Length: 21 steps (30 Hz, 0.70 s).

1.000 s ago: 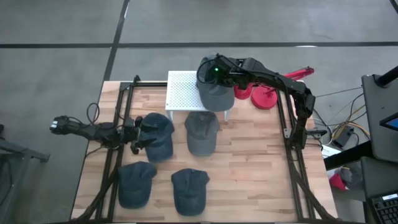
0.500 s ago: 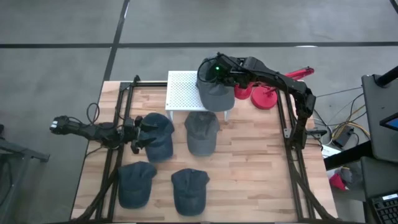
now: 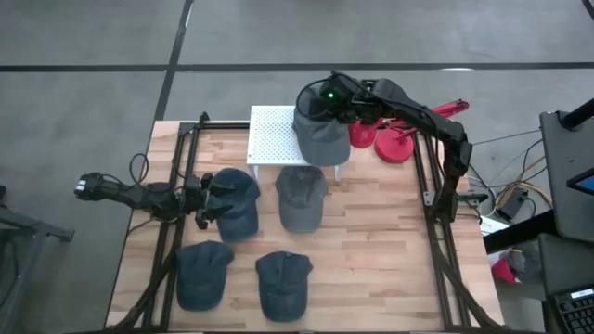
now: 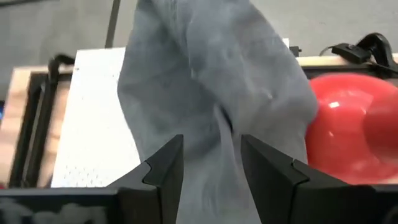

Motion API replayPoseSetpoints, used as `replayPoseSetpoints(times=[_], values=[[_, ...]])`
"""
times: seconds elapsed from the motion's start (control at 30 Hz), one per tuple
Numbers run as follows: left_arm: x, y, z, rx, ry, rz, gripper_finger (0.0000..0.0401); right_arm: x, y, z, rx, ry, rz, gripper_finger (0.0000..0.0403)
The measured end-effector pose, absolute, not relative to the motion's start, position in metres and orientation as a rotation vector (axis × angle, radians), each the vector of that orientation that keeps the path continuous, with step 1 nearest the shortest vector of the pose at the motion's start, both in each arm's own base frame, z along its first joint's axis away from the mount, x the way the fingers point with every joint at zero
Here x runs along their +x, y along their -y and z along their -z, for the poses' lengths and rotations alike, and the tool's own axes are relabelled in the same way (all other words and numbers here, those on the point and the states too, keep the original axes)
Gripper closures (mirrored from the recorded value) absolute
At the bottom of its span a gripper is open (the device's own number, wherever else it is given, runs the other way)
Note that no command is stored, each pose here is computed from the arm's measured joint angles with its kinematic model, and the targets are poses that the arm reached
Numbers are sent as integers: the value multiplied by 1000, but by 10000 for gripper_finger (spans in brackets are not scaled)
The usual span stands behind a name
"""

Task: Pick & Place hat
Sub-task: Stack the gray cap on the gray cap on the shelf

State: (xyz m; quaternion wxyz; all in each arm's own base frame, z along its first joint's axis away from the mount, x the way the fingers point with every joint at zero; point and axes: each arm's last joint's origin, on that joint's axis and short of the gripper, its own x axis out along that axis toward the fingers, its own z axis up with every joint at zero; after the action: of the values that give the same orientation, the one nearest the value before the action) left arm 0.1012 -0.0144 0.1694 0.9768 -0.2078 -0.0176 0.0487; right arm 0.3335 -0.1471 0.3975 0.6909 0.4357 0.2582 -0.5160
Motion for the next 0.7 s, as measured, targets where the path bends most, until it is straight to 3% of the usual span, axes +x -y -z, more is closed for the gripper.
replayPoseSetpoints(times=[0.7], values=[[101,14,-169,-355,32,-99,84,352,17,-412,780,-762,823,287]])
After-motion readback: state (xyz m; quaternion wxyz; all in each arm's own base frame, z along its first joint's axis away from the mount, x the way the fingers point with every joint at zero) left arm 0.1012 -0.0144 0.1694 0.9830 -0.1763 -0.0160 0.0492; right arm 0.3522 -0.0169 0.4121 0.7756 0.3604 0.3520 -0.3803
